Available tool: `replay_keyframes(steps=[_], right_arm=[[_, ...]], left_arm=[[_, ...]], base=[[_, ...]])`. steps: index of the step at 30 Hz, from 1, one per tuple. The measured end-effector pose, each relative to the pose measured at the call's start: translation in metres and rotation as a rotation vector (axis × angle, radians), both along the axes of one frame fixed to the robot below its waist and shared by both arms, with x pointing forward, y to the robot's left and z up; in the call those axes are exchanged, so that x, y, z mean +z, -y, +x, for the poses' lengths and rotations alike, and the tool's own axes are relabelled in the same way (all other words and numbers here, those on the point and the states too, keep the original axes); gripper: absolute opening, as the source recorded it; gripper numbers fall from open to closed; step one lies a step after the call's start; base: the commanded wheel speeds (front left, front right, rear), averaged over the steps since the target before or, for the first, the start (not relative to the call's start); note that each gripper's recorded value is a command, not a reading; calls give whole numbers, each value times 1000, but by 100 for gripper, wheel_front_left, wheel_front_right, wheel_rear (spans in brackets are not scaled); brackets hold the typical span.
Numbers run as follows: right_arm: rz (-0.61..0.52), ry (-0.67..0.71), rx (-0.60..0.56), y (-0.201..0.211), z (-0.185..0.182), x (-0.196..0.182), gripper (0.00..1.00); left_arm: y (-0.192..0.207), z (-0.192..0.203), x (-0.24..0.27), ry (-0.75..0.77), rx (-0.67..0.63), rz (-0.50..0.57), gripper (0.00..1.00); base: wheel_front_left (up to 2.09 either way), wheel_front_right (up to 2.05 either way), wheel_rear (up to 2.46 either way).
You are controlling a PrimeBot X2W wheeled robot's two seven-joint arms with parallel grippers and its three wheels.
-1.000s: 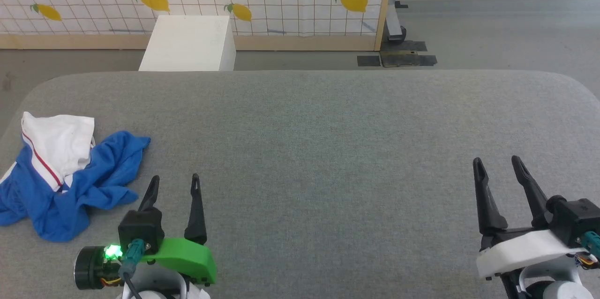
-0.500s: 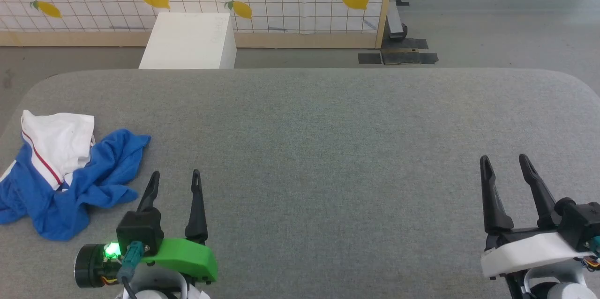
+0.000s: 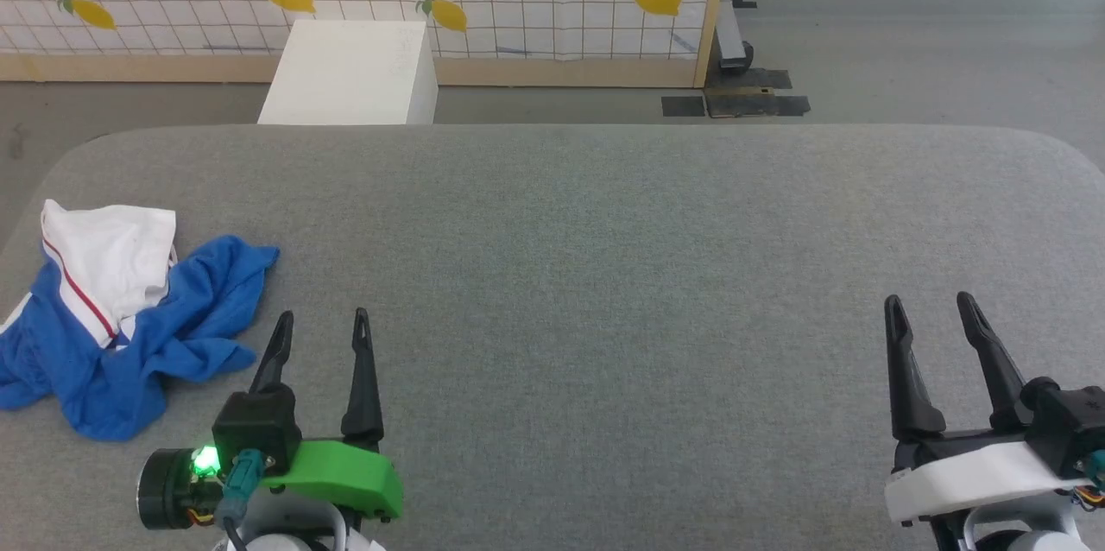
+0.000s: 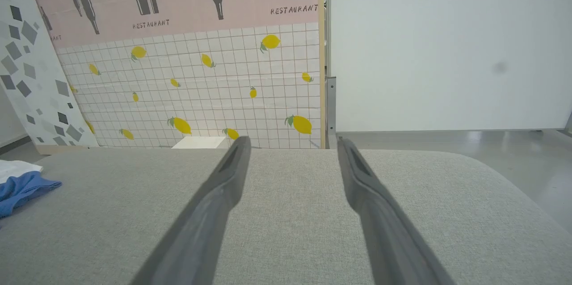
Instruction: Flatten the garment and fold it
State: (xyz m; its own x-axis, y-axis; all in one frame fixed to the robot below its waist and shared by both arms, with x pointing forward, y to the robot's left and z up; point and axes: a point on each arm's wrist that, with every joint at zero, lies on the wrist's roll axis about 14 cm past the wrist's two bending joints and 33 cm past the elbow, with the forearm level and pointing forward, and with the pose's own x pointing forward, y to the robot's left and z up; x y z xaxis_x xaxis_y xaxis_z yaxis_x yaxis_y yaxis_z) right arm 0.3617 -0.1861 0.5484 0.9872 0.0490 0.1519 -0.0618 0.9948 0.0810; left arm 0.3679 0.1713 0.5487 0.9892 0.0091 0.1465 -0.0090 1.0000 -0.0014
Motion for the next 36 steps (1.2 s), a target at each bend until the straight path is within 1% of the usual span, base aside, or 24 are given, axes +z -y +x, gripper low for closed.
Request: replay_keyframes(steps=[15, 36], right_arm=[[2, 36, -3, 1, -1, 6, 100], [12, 52, -15, 4, -3, 3, 100]], left_arm=[[1, 0, 2, 23, 1, -3, 100], [3, -1, 4, 53, 0, -30, 100]], base=[[0, 0, 0], [0, 0, 0]])
